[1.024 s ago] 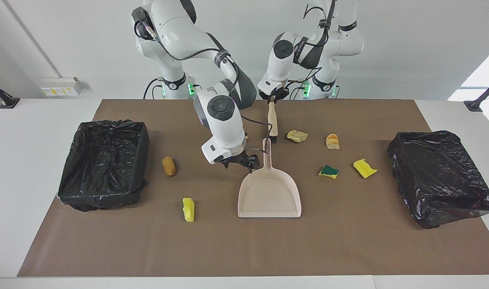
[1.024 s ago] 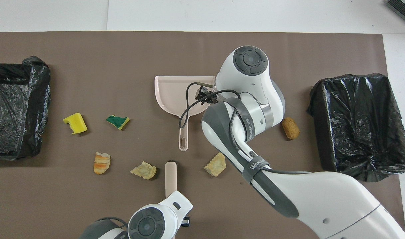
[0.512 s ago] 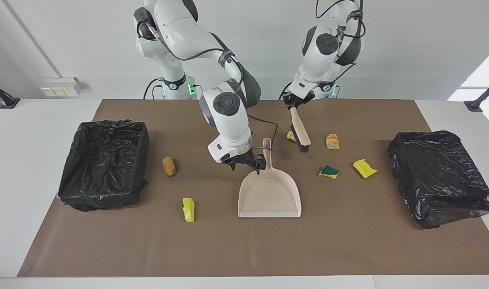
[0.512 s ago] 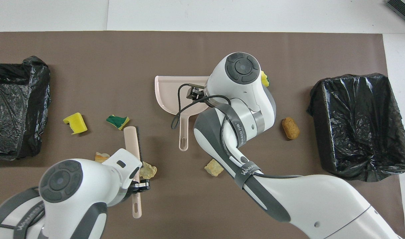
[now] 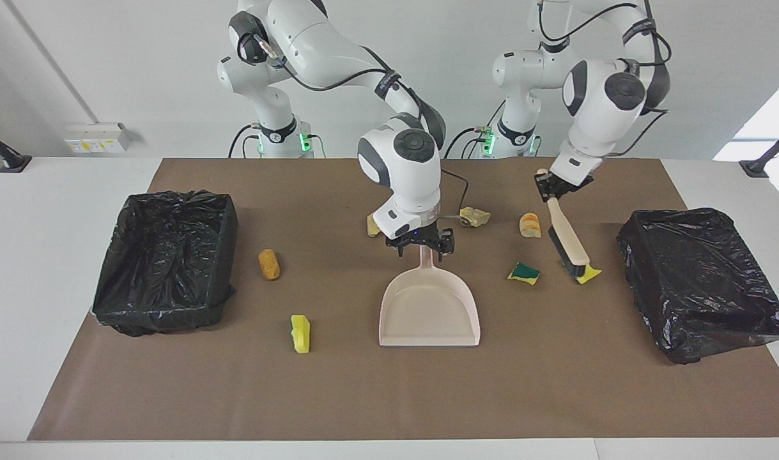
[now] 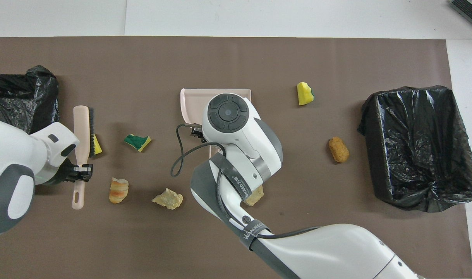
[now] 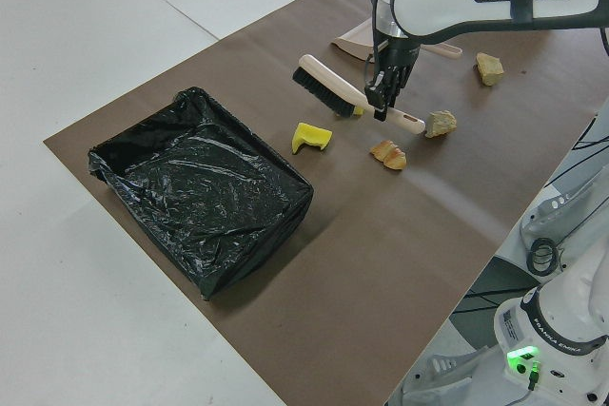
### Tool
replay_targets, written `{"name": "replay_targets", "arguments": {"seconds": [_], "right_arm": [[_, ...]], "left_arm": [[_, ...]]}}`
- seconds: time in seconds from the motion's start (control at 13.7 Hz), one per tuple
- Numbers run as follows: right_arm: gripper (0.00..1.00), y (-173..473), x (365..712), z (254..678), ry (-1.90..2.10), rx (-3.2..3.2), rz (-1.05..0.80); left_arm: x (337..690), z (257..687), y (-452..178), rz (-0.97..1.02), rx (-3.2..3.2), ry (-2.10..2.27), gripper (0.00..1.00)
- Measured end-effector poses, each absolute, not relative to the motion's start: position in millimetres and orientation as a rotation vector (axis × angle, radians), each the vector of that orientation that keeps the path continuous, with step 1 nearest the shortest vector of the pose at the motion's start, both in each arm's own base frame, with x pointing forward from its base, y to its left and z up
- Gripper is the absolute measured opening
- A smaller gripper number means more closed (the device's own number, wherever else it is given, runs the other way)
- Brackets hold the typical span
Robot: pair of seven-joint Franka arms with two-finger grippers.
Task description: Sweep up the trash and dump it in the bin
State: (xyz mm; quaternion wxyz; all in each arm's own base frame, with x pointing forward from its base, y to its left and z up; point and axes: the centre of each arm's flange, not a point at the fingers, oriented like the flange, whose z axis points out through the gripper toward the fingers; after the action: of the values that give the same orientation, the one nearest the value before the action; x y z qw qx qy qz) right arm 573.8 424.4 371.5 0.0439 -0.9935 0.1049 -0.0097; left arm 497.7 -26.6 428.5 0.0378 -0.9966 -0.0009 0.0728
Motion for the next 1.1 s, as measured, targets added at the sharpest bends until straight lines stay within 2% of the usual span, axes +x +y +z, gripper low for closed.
{"name": "replay_targets", "arguments": {"seconds": [0.15, 0.22, 0.29, 0.37, 0.51, 0.66, 0.88, 1.1], "right_arm": [[1.00, 434, 559, 358, 0.276, -3.065, -0.003], [0.96, 442, 551, 353, 0.237, -3.082, -0.001], [0.95, 448, 544, 350, 0.191, -3.103, -0.013], [0.85, 450, 542, 349, 0.156, -3.119, -0.027], [0.82, 449, 543, 350, 0.124, -3.126, -0.039], [0.62, 447, 545, 353, 0.090, -3.125, -0.046], [0.31, 448, 545, 354, 0.052, -3.131, -0.053], [0.31, 445, 545, 355, -0.086, -3.157, -0.067]], "left_arm": [[525, 416, 2, 0.271, -2.999, 0.064, 0.26], [533, 407, 11, 0.301, -2.981, 0.090, 0.26], [536, 397, 17, 0.341, -2.968, 0.107, 0.26], [534, 387, 21, 0.389, -2.958, 0.117, 0.26], [525, 370, 21, 0.476, -2.940, 0.138, 0.26], [515, 365, 12, 0.552, -2.923, 0.174, 0.26], [510, 369, -32, 0.566, -2.902, 0.289, 0.26], [504, 369, -75, 0.566, -2.931, 0.367, 0.26]]}}
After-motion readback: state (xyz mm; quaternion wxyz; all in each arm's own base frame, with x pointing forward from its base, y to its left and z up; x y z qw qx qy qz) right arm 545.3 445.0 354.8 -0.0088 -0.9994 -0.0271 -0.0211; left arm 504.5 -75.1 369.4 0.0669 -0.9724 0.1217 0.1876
